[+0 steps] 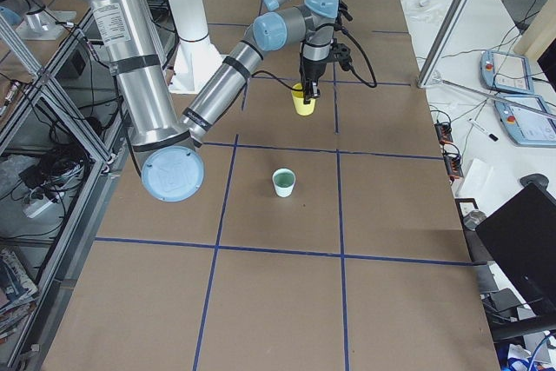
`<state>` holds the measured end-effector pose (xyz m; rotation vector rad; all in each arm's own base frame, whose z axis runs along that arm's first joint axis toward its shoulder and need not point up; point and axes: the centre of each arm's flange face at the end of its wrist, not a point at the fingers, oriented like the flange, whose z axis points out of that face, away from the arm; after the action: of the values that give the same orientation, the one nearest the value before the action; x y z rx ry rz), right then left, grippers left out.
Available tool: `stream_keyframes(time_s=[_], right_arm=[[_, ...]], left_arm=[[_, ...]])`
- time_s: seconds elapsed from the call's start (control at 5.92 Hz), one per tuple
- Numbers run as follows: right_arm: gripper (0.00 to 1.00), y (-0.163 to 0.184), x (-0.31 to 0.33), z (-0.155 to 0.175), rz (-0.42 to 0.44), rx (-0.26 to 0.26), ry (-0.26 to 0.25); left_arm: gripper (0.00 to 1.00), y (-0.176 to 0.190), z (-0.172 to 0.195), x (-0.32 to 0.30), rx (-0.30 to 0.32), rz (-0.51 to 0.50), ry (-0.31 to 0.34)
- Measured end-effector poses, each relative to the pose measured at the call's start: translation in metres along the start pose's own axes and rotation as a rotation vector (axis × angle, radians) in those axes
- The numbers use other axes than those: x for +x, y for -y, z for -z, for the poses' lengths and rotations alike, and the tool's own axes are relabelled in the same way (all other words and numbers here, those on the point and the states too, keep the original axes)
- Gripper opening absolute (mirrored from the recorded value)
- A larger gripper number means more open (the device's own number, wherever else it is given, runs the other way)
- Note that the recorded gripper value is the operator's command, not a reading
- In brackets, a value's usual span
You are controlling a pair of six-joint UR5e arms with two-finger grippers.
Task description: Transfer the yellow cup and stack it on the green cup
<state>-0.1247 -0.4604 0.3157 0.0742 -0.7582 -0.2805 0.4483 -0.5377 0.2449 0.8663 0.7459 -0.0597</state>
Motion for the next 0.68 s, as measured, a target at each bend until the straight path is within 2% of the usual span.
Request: stream_keyframes(time_s=[0.34,0.51,0.68], right_arm=[[0.00,-0.026,0.043,-0.019,0.019,-0.021,-0.012],[0.00,-0.032,0.058,-0.033,0.023,-0.023,-0.013],[0.00,-0.035,0.074,-0.050,0.026,-0.024,-0.012]], left_arm=[[1.00,0.019,0.029,-0.054,-0.346,0.054,0.014],[1.00,0.017,0.050,-0.076,-0.468,0.098,0.002],[1.00,0.012,0.062,-0.088,-0.511,0.125,-0.003]])
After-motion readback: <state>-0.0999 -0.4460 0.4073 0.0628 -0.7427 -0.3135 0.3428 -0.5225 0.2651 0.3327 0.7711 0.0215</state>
